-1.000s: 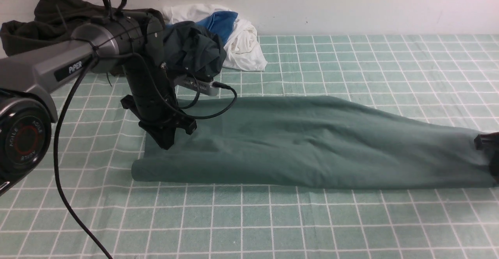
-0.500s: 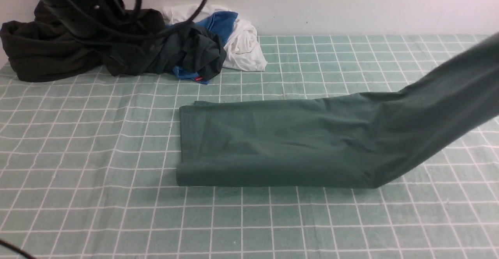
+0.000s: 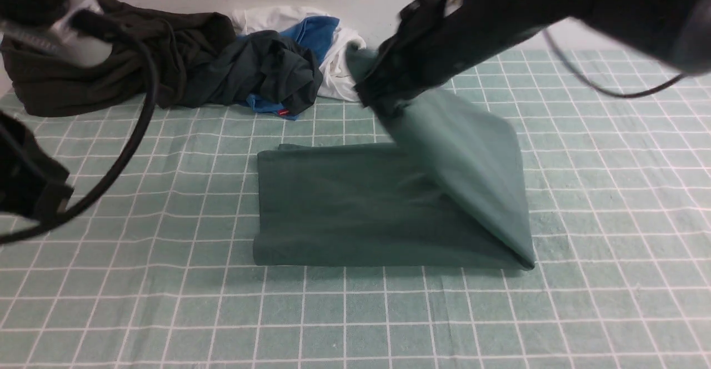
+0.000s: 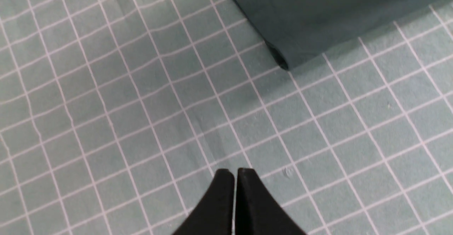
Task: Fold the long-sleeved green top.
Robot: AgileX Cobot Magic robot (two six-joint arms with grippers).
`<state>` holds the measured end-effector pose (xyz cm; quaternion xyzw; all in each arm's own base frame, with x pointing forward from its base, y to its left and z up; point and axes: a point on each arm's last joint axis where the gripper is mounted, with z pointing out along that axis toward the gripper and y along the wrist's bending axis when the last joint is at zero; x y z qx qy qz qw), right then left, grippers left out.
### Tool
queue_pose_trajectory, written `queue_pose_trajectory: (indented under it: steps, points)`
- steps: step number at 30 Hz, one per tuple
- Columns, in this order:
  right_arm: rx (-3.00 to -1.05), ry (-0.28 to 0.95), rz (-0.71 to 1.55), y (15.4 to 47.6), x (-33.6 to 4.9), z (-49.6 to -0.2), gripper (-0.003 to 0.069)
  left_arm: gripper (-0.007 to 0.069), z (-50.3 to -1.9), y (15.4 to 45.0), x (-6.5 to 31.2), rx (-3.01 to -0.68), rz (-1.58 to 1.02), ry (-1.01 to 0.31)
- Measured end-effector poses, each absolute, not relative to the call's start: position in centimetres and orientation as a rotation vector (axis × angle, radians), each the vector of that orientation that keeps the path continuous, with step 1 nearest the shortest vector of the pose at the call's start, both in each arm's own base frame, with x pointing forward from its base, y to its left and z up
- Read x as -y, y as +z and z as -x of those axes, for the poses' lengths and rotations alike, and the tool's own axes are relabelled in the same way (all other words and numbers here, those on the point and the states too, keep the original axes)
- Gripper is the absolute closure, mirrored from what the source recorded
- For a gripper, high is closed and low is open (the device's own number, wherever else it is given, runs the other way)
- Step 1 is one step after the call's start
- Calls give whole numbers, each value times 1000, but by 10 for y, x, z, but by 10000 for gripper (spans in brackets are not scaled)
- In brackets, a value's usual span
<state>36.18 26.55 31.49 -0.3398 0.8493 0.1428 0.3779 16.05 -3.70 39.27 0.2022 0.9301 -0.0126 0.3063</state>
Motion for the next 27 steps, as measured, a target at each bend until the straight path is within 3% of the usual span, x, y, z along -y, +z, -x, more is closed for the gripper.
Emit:
queue_pose_trajectory:
  steps: [3, 6, 8, 9, 11, 14, 18, 24, 27]
  points:
    - [-2167, 398, 946, 272, -304, -361, 603, 629, -141, 377, 33, -2469, -536, -33]
    - [-2166, 399, 1000, 254, -318, -358, 517, 629, -128, 362, 30, -2488, -540, -33]
    - [-2162, 402, 1008, 254, -319, -357, 468, 629, -123, 358, 29, -2491, -541, -33]
    - [-2155, 403, 1005, 259, -318, -356, 375, 629, -115, 351, 27, -2495, -538, -34]
    - [-2163, 399, 1002, 268, -311, -355, 277, 629, -107, 346, 25, -2491, -530, -36]
    - [-2212, 390, 987, 275, -299, -357, 187, 629, -91, 339, 22, -2467, -510, -41]
    - [-2293, 373, 955, 266, -291, -362, 165, 629, -76, 332, 19, -2440, -477, -49]
    - [-2480, 331, 1059, 195, -313, -358, 187, 629, -60, 308, 15, -2429, -394, -78]
    - [-2495, 302, 1105, 181, -320, -353, 193, 629, -56, 298, 14, -2424, -369, -86]
